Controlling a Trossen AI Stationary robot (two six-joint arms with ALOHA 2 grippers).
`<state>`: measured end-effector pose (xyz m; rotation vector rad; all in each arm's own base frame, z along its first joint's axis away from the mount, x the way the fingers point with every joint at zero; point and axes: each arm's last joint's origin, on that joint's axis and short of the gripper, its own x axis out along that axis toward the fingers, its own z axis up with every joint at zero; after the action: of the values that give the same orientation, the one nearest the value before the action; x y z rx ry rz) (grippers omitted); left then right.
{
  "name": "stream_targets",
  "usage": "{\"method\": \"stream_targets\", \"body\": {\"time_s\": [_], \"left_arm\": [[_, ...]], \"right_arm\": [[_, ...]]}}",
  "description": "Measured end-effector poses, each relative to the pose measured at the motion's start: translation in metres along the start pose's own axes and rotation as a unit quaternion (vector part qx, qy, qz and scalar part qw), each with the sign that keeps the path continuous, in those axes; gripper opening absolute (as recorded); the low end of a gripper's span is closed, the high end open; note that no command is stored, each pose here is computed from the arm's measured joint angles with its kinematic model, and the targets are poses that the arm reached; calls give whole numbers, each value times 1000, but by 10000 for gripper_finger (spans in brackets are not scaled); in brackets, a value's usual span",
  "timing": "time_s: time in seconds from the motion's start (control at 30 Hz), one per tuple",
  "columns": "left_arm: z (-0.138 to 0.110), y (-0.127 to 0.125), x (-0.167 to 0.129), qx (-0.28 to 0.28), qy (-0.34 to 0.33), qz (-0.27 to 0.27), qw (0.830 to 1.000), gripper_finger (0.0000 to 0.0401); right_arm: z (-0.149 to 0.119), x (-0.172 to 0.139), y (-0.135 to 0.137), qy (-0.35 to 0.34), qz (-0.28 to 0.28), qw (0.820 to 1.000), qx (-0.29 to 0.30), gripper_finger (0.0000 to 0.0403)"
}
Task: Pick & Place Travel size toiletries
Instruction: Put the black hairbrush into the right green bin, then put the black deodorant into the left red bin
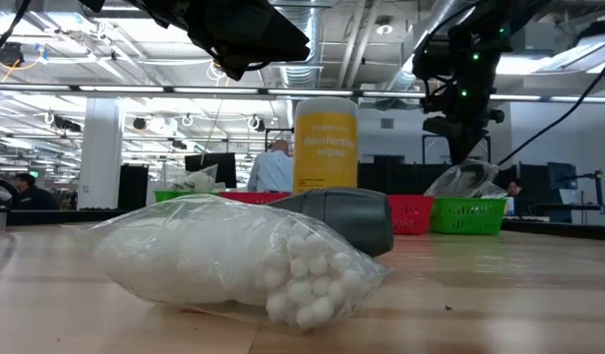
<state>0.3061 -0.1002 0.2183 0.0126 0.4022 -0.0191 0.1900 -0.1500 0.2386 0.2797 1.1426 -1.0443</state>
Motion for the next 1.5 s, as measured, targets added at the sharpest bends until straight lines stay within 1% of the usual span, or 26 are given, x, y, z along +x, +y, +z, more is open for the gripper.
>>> {"method": "stream_targets", "body": {"time_s": [0.1, 0.37, 0.57, 0.73, 0.87, 1.03, 1.13, 1.33, 1.5], "left_arm": [[0, 0, 0, 0, 0, 0, 1000, 60], [0, 0, 0, 0, 0, 0, 1000, 60], [0, 0, 0, 0, 0, 0, 1000, 60], [0, 0, 0, 0, 0, 0, 1000, 60], [0, 0, 0, 0, 1, 0, 1000, 60], [0, 0, 0, 1, 1, 0, 1000, 60], [0, 0, 0, 1, 2, 0, 1000, 60], [0, 0, 0, 1, 2, 0, 1000, 60], [0, 0, 0, -6, 2, 0, 1000, 60]], "right_arm": [[1, 0, 0, -6, -2, 1000, 0, 34], [1, 0, 0, -8, -6, 1000, -1, 108], [1, -1, 1, -9, -5, 1000, -15, 140], [-1, -6, 11, -16, 6, 999, -33, 146], [-4, -13, 24, -26, 23, 998, -45, 138], [-13, -26, 50, -33, 87, 992, -88, 125], [-21, -36, 66, -42, 107, 987, -108, 121], [-42, -58, 98, -63, 153, 975, -148, 125], [-61, -79, 122, -88, 199, 962, -167, 130]]}}
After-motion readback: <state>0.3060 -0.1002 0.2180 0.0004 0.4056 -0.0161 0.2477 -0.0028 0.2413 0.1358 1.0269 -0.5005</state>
